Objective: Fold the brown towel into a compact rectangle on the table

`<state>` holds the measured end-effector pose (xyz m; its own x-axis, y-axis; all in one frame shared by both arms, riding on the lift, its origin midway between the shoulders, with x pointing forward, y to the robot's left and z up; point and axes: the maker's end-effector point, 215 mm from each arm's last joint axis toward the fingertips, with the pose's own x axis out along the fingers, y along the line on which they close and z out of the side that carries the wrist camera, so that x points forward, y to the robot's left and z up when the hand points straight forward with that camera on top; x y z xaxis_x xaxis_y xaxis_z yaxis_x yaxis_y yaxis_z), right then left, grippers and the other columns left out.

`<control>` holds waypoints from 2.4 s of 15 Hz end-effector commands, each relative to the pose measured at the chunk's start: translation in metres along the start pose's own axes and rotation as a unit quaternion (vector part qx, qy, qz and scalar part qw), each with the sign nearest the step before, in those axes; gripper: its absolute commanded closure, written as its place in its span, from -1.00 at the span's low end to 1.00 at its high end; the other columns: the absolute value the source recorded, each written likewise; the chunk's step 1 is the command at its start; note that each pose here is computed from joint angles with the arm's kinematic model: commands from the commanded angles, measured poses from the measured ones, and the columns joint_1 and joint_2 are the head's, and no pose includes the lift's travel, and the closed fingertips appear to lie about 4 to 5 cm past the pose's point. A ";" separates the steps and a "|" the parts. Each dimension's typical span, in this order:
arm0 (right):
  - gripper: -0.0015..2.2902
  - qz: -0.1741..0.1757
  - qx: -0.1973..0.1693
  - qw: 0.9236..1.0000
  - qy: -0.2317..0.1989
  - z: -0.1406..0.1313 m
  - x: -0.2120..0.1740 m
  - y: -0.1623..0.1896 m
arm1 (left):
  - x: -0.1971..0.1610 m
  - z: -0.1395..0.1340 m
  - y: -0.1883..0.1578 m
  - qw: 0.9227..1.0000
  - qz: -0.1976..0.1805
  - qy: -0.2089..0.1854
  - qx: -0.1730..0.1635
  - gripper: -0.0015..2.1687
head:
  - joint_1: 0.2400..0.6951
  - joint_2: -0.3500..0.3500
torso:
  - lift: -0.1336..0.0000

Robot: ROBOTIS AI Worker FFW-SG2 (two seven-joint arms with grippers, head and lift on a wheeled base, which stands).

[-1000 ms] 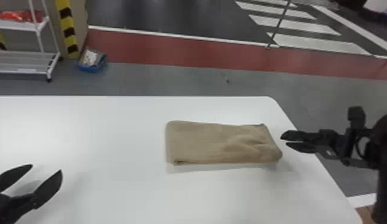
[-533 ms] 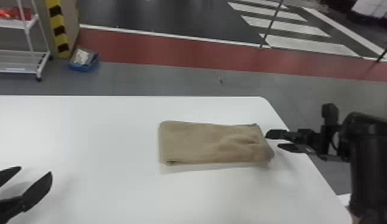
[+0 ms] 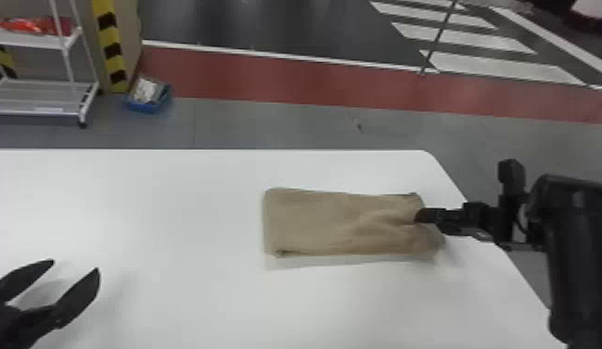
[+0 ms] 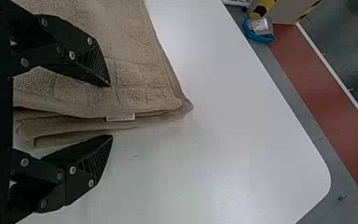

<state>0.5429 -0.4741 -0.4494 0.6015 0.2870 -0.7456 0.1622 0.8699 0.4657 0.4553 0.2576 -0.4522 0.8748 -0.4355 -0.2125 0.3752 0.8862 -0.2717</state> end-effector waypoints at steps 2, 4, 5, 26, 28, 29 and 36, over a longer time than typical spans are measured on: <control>-0.10 0.002 0.002 1.000 0.004 -0.003 0.002 0.002 | -0.001 -0.001 0.000 1.000 0.001 0.000 -0.001 -0.93 | 1.00 -0.67 | -0.85; 0.22 0.007 0.004 1.000 0.003 -0.003 0.002 0.003 | -0.002 -0.001 0.000 1.000 0.001 -0.001 -0.001 -0.93 | 1.00 -0.67 | -0.85; 0.25 0.014 0.011 1.000 0.001 -0.003 0.002 0.005 | -0.002 -0.002 0.000 1.000 0.001 0.000 -0.002 -0.93 | 1.00 -0.66 | -0.85; 0.32 0.178 0.036 0.983 -0.036 0.022 -0.059 0.142 | -0.009 0.005 0.000 1.000 0.004 -0.002 0.004 -0.93 | 1.00 -0.59 | -0.85; 0.32 0.179 0.021 0.984 -0.011 0.005 -0.038 0.163 | -0.010 0.004 0.001 1.000 0.005 -0.003 0.003 -0.93 | 1.00 -0.41 | -0.85; 0.32 0.179 0.018 0.984 -0.001 -0.002 -0.030 0.172 | -0.009 0.003 0.001 1.000 0.005 -0.002 0.002 -0.93 | 1.00 -0.36 | -0.85; 0.32 0.161 -0.008 0.986 0.053 -0.044 0.014 0.208 | -0.009 0.003 0.004 1.000 0.008 -0.005 0.007 -0.93 | 1.00 -0.10 | -0.85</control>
<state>0.5527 -0.2848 -0.3768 0.5570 0.5787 -0.5957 -0.0399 0.7351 0.6768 0.4495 0.2662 -0.4488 0.8835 -0.4191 -0.2093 0.3651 0.8959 -0.2530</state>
